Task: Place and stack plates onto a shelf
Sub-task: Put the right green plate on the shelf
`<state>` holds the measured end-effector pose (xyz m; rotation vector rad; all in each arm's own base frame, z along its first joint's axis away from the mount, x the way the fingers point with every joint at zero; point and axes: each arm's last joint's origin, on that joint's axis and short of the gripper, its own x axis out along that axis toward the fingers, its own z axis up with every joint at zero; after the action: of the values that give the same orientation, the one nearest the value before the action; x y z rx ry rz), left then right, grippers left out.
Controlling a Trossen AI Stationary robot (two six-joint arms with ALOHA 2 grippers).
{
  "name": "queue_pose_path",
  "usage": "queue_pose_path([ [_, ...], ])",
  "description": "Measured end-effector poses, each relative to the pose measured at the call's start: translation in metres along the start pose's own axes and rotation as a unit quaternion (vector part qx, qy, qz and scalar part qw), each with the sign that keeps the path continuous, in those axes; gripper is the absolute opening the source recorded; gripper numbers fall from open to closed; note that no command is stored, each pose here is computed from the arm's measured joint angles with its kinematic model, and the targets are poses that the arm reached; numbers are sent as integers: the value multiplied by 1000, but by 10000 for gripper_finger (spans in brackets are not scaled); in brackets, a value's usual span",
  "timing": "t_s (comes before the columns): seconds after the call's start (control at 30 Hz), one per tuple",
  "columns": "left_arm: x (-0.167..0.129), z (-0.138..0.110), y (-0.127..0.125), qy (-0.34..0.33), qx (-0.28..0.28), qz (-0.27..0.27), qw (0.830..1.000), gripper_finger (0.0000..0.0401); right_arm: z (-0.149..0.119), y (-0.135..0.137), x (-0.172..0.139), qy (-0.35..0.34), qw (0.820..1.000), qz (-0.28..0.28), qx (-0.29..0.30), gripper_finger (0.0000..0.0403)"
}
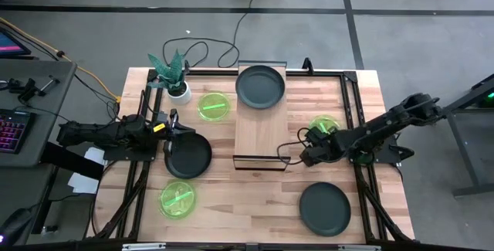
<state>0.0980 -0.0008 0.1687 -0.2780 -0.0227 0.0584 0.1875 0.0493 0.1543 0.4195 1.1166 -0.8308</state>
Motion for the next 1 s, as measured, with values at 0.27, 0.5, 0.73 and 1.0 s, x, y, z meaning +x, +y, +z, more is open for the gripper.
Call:
queue_pose_path([
  [0.27,0,0,0,0,0,0,1000,1,-5,7,22,-3,998,-65,22,171],
  [0.5,0,0,0,0,0,0,1000,1,-5,7,32,-3,995,-96,21,171],
  [0.73,0,0,0,0,0,0,1000,1,-1,6,39,-6,993,-116,26,121],
  [1.0,0,0,0,0,0,0,1000,1,2,-1,43,-9,990,-139,31,12],
])
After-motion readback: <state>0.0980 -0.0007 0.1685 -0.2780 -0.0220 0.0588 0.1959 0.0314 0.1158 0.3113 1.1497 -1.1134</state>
